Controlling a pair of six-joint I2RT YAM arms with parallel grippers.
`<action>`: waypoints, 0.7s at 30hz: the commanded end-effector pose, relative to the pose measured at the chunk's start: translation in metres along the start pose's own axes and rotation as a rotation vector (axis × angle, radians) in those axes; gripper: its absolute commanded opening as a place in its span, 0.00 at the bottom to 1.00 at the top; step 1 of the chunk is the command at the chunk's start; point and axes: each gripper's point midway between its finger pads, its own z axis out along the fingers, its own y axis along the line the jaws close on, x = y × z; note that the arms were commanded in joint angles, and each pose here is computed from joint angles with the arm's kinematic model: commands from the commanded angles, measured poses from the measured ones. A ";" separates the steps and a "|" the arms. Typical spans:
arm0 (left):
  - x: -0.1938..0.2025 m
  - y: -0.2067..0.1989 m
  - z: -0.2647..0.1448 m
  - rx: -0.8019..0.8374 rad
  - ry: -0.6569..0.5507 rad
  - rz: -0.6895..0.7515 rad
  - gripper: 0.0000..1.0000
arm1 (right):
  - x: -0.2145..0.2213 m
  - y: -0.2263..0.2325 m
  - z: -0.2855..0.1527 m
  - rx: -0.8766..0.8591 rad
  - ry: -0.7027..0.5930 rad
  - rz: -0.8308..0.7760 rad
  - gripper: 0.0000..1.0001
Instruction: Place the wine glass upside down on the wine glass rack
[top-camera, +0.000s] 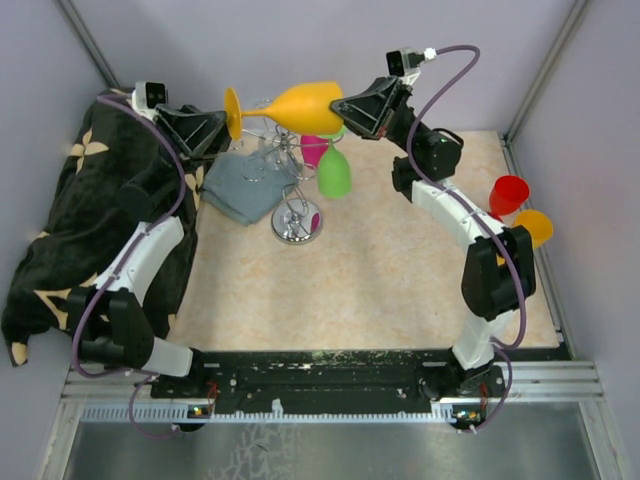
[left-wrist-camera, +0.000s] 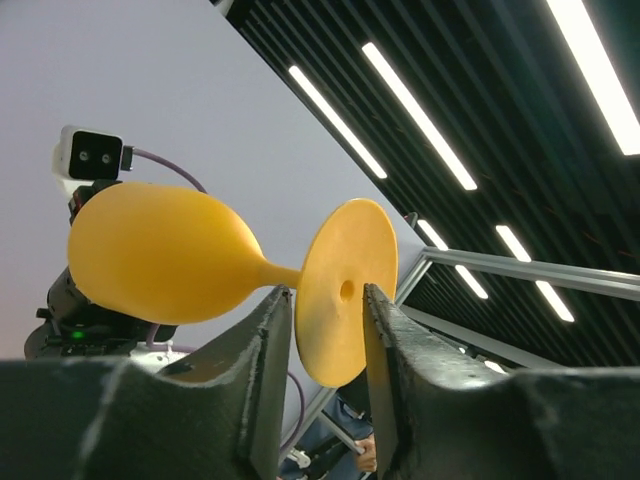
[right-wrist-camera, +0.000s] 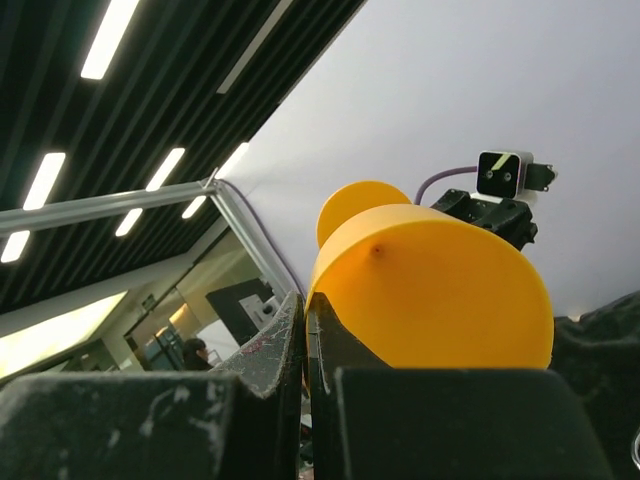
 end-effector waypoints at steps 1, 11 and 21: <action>0.006 -0.024 0.004 0.097 0.025 0.027 0.38 | 0.007 0.028 0.012 -0.107 0.018 -0.074 0.00; 0.007 -0.017 0.002 0.094 0.046 -0.016 0.00 | 0.004 0.020 0.009 -0.092 -0.010 -0.063 0.00; -0.009 -0.029 0.003 0.112 0.067 -0.001 0.00 | 0.009 0.021 0.001 -0.064 -0.024 -0.096 0.43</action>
